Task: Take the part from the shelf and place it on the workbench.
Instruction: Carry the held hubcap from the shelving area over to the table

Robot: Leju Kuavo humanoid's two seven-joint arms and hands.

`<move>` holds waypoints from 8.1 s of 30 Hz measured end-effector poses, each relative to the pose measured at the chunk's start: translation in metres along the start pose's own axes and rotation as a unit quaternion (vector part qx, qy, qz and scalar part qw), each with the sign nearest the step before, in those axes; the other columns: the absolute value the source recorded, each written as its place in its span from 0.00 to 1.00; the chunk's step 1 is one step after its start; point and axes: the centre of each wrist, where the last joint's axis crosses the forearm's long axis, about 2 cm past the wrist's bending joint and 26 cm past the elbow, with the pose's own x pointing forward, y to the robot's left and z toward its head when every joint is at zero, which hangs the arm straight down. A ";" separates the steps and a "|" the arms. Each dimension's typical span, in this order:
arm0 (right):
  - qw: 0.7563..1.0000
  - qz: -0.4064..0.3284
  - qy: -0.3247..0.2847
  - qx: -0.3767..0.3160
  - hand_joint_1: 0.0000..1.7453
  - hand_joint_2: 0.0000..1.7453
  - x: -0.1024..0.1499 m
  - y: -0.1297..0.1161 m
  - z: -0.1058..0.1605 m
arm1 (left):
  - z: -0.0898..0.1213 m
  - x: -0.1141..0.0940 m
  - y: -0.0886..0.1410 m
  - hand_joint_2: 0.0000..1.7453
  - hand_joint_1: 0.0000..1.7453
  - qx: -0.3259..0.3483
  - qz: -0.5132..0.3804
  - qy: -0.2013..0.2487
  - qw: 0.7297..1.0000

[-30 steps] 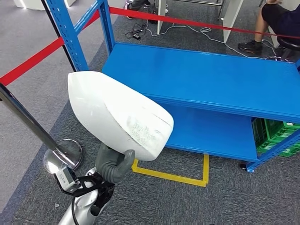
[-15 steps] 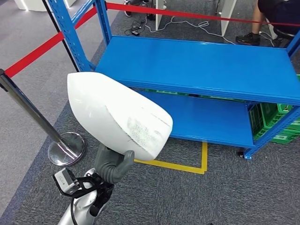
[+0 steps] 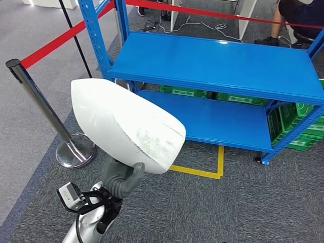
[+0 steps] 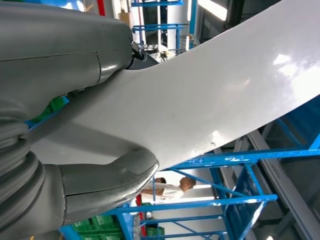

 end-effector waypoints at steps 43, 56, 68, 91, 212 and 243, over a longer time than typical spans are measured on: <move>0.998 -0.004 -0.057 -0.039 0.00 1.00 -0.002 -0.003 -0.001 | 0.008 0.002 0.001 1.00 1.00 0.019 -0.001 0.004 1.000; 0.996 -0.009 -0.067 -0.053 0.00 1.00 -0.004 -0.002 -0.001 | 0.007 0.006 0.000 1.00 1.00 0.102 -0.028 -0.002 0.994; 0.994 -0.013 -0.083 -0.073 0.00 1.00 0.000 -0.003 0.000 | 0.004 0.012 -0.002 1.00 1.00 0.075 -0.072 -0.016 0.994; 0.993 -0.036 -0.062 -0.089 0.00 1.00 -0.003 -0.003 0.000 | 0.005 0.015 -0.003 1.00 1.00 0.067 -0.067 -0.019 0.995; 0.991 -0.053 -0.062 -0.105 0.00 1.00 -0.003 -0.001 0.001 | 0.007 0.018 -0.011 1.00 1.00 0.072 -0.071 -0.024 0.995; 0.992 -0.057 -0.053 -0.100 0.00 1.00 -0.004 0.000 0.001 | 0.006 0.018 -0.011 1.00 1.00 0.070 -0.068 -0.024 0.995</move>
